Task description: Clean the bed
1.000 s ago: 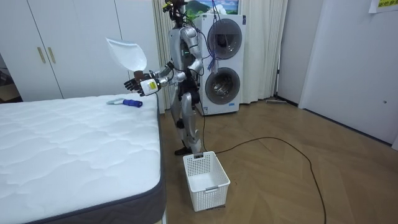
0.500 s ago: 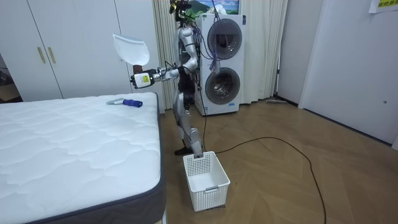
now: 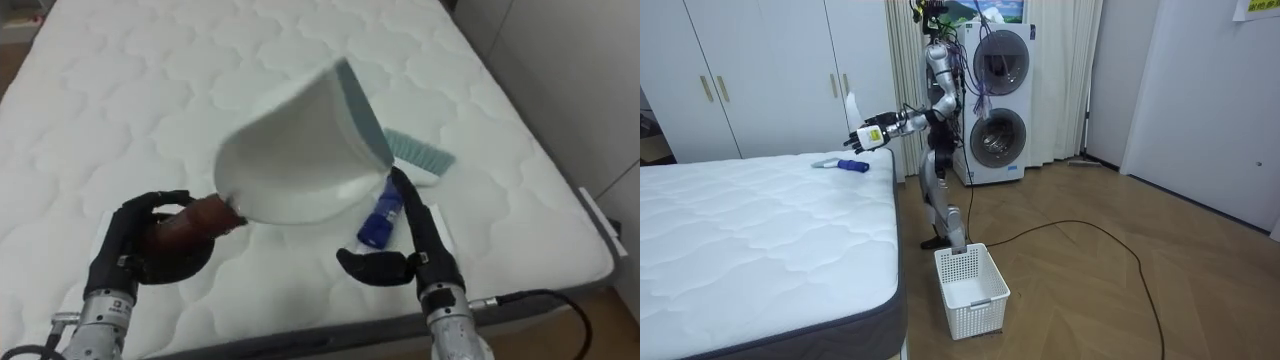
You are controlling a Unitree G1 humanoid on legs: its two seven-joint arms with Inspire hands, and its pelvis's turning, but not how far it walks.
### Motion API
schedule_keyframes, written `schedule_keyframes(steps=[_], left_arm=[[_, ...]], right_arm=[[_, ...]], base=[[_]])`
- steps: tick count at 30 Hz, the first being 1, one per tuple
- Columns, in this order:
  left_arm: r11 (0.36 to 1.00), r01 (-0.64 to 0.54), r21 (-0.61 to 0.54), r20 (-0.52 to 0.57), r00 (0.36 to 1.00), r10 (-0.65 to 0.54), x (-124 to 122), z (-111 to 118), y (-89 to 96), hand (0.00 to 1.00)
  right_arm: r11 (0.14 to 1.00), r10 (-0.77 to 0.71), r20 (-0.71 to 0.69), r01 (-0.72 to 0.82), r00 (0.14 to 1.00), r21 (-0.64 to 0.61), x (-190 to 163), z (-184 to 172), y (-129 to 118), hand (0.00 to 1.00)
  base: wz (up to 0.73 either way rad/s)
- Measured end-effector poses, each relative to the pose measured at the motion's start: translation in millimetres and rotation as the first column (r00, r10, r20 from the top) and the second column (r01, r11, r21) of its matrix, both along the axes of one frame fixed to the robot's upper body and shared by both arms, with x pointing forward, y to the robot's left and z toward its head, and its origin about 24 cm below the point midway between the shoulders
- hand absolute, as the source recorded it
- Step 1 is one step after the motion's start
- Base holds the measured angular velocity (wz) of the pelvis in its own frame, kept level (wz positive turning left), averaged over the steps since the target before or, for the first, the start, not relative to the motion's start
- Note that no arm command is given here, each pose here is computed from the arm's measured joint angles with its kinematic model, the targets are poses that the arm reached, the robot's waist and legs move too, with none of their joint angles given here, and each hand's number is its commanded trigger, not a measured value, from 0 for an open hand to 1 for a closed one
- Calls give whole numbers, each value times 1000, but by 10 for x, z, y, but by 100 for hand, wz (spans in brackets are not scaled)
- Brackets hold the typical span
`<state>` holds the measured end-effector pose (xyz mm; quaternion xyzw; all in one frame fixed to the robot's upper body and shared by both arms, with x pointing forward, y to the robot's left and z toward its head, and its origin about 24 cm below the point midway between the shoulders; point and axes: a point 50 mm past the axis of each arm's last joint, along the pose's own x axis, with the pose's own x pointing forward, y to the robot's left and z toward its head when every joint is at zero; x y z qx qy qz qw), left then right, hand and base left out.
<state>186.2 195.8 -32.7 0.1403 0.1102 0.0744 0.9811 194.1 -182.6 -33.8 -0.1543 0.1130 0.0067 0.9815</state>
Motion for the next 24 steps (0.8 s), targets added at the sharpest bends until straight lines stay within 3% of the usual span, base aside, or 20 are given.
schedule_keyframes(steps=[7, 11, 17, 24], left_arm=[[996, -81, 24, -223, 971, 85, -240, -433, 205, 0], [980, -194, 38, -394, 898, 193, -544, -734, 369, 0], [923, -370, 106, -625, 698, 351, -1157, -1068, 599, 0], [870, -462, 173, -747, 514, 421, -1643, -1190, 686, 0]], right_arm=[[996, -79, -168, 72, 983, -45, -170, -329, -165, 0], [987, -158, -336, 133, 928, -95, -469, -625, -326, 0], [960, -279, -527, 217, 803, -177, -878, -943, -549, 0], [941, -333, -708, 265, 622, -210, -1355, -1184, -638, 0]], base=[[9], [3], [-3], [1]])
